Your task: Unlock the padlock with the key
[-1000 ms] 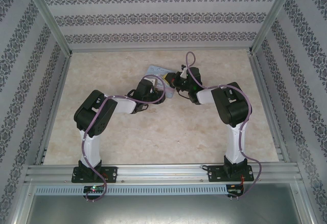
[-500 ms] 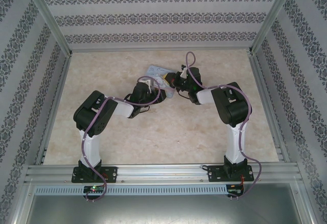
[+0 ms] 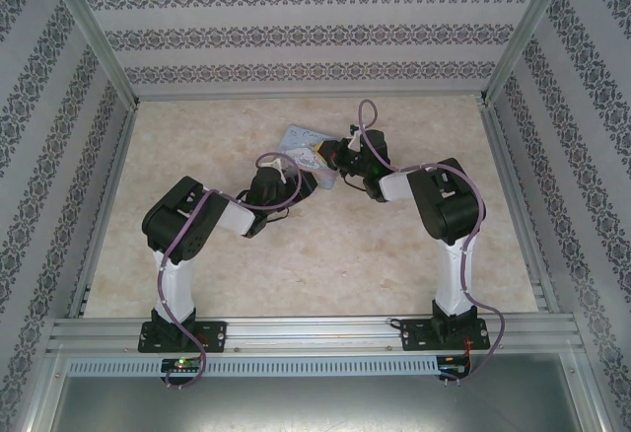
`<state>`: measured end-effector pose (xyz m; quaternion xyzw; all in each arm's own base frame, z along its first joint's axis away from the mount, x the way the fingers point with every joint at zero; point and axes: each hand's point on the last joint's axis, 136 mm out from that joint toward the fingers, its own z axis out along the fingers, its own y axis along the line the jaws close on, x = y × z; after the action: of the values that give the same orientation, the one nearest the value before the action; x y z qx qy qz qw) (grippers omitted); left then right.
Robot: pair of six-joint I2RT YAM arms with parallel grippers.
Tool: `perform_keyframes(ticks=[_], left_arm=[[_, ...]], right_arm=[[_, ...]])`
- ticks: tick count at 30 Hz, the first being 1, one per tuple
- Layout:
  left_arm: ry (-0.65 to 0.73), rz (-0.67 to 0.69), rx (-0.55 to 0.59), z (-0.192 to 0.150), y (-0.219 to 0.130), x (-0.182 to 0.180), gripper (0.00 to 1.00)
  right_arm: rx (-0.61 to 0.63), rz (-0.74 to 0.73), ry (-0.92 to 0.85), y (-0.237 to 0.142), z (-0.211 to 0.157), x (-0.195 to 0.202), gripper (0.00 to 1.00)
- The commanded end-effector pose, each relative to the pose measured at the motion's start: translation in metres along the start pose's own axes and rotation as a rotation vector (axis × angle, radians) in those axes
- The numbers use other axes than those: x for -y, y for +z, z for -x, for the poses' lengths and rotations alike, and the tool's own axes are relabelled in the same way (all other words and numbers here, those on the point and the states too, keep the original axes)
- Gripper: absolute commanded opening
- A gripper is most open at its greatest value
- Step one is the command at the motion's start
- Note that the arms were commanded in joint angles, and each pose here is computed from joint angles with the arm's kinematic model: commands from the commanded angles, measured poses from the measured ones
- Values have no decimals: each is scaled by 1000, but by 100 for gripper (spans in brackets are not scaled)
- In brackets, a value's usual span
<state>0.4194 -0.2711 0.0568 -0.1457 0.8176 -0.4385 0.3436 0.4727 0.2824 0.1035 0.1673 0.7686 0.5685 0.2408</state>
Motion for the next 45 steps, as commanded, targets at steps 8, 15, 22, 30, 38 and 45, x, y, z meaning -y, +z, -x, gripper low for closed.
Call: perform_keyframes(ticks=[8, 15, 22, 30, 38, 45], left_arm=[[-86, -103, 101, 19, -6, 16, 52], [-107, -101, 107, 18, -5, 12, 48], [-141, -111, 110, 13, 2, 9, 45], [-161, -103, 123, 10, 4, 6, 52], [-188, -127, 127, 6, 1, 9, 47], [-191, -105, 137, 5, -2, 7, 45]], right_arm=[[-111, -202, 137, -1, -45, 80, 0], [-111, -205, 143, 1, -45, 82, 0], [-113, -206, 145, 3, -45, 83, 0], [-114, -208, 146, 3, -46, 84, 0], [-114, -208, 146, 3, -46, 84, 0], [-117, -208, 148, 4, -47, 85, 0]])
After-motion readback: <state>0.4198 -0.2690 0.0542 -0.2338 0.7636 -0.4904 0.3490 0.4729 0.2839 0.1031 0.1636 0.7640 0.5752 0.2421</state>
